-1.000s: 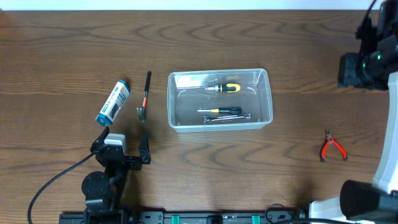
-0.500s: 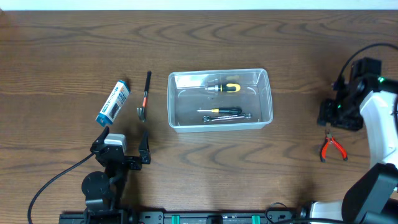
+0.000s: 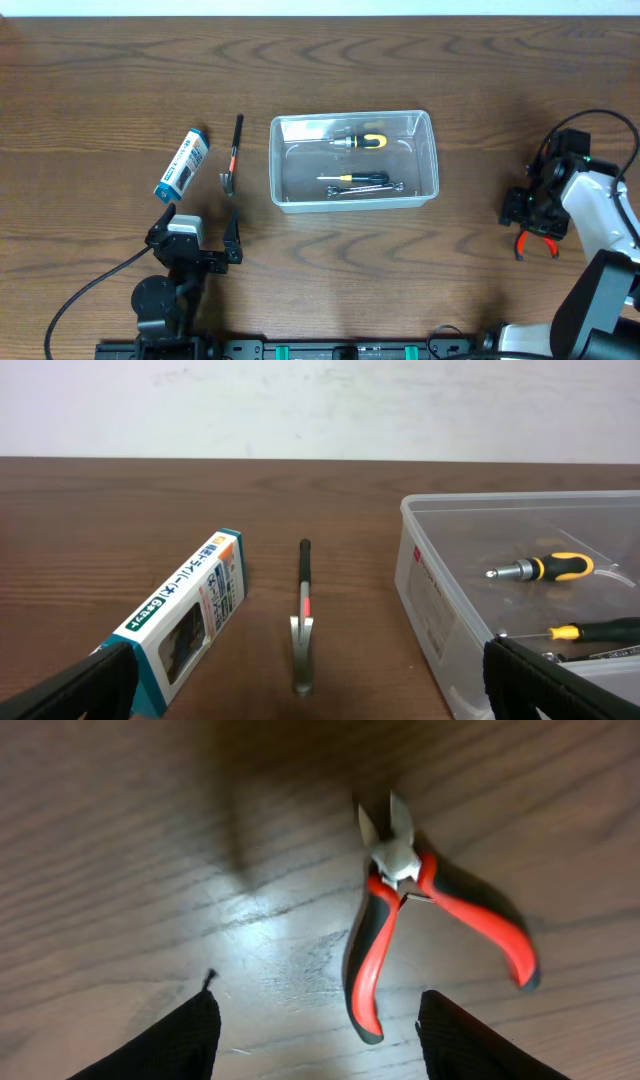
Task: Pack container
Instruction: 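Move the right gripper down to the red-handled pliers and grasp them, then lift the pliers and carry them over the container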
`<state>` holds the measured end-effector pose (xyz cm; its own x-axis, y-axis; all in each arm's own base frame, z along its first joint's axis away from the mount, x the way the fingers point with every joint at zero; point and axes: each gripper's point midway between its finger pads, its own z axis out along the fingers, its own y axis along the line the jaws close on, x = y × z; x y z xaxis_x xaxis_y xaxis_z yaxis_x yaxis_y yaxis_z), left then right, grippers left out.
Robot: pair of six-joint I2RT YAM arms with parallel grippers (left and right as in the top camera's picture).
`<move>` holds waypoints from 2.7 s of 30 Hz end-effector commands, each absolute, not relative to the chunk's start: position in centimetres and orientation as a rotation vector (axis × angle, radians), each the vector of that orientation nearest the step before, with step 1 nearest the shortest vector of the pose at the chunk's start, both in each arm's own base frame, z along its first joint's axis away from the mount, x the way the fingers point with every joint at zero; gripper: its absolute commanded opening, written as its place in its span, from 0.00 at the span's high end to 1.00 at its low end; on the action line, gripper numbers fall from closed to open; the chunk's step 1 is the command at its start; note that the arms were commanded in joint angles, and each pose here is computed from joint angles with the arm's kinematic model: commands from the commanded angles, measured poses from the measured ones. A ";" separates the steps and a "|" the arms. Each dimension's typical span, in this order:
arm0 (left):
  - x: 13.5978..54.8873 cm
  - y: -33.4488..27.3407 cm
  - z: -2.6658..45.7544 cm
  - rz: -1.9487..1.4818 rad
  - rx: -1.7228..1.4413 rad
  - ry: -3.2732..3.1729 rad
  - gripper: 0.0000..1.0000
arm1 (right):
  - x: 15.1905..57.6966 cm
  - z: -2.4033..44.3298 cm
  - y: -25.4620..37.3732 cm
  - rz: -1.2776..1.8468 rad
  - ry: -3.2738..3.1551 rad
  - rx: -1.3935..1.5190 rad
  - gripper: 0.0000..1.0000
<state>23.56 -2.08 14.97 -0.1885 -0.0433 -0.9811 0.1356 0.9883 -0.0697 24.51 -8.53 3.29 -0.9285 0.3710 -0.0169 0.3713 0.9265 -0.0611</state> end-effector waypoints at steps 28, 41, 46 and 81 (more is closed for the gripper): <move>23.5 -2.2 14.4 -0.159 0.089 1.764 0.02 | 23.5 2.0 -12.0 -0.108 2.916 0.975 0.36; 23.5 -2.2 14.4 -0.159 0.089 1.764 0.02 | 22.7 0.1 -11.2 -0.077 2.913 0.985 0.35; 23.5 -2.2 14.4 -0.159 0.089 1.764 0.02 | 22.2 -0.5 -10.9 -0.072 2.917 0.993 0.38; 23.5 -2.2 14.4 -0.159 0.089 1.764 0.02 | 25.8 2.7 -11.0 0.016 2.858 0.944 0.99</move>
